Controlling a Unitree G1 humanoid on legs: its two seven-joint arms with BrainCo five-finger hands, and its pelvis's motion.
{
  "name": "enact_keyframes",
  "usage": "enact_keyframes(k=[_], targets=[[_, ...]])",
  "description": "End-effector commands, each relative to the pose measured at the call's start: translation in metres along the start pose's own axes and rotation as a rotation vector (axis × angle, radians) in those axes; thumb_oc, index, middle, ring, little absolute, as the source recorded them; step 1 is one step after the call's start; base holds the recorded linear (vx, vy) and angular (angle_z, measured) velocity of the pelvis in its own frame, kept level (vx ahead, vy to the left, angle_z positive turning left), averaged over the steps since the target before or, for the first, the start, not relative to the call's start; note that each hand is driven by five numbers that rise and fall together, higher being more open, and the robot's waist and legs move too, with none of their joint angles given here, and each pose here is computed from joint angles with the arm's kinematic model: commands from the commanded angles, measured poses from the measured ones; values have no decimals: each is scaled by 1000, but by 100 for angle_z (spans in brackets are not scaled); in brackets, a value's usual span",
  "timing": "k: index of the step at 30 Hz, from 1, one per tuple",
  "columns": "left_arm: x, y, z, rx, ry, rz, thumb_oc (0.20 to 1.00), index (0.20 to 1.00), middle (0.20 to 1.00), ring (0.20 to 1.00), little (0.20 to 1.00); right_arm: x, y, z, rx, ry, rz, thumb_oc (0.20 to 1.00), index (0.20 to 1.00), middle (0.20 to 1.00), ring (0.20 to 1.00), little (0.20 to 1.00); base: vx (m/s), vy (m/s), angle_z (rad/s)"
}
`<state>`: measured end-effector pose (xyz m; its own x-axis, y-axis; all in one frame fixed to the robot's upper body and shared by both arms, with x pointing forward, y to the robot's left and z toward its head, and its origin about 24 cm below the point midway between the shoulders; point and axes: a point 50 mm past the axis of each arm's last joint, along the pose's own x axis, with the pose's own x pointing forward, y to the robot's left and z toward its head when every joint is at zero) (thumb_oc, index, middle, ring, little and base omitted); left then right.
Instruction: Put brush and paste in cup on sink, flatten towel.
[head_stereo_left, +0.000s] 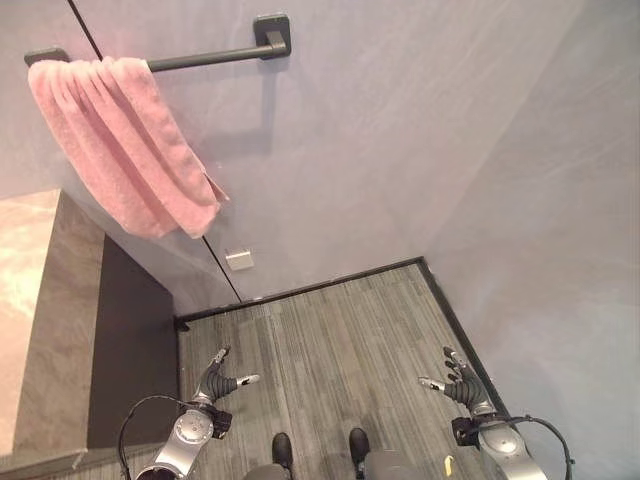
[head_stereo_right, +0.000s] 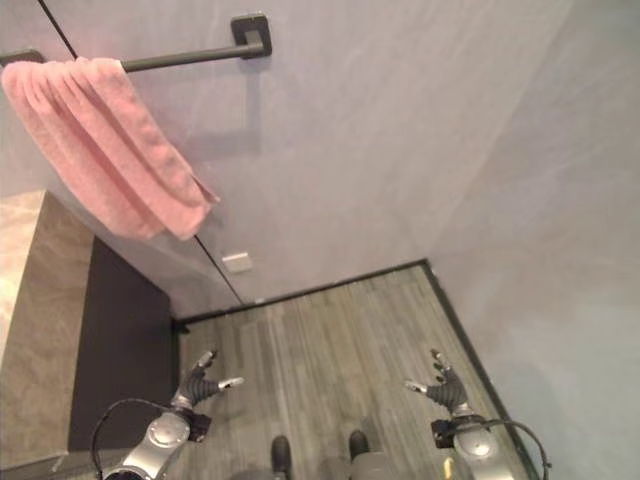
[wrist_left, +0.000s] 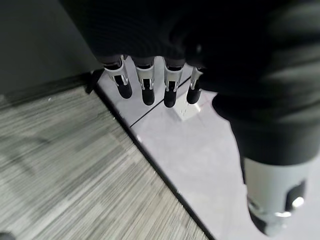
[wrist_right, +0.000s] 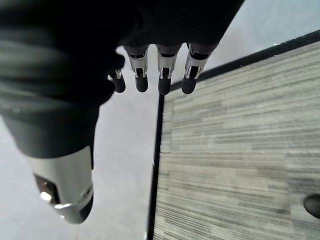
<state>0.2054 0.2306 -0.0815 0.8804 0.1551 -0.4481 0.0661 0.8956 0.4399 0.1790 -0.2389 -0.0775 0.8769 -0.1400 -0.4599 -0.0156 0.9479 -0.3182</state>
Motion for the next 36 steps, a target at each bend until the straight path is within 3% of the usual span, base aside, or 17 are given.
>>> enact_keyframes(k=[1,15,36], targets=[[0,13,10,-7,-83,50,1000,1000,1000,1000,1000,8,2,22,-5,-100,-4,1000,1000,1000,1000,1000,56,145,-5],[-2,11,18,19,-116,13,1000,1000,1000,1000,1000,9,4,31,-10,-135,0,1000,1000,1000,1000,1000,81,150,4],[9,1,22,1,-93,11,1000,1000,1000,1000,1000,7,-12,25,-121,-113,-26,1000,1000,1000,1000,1000,210,-33,21]])
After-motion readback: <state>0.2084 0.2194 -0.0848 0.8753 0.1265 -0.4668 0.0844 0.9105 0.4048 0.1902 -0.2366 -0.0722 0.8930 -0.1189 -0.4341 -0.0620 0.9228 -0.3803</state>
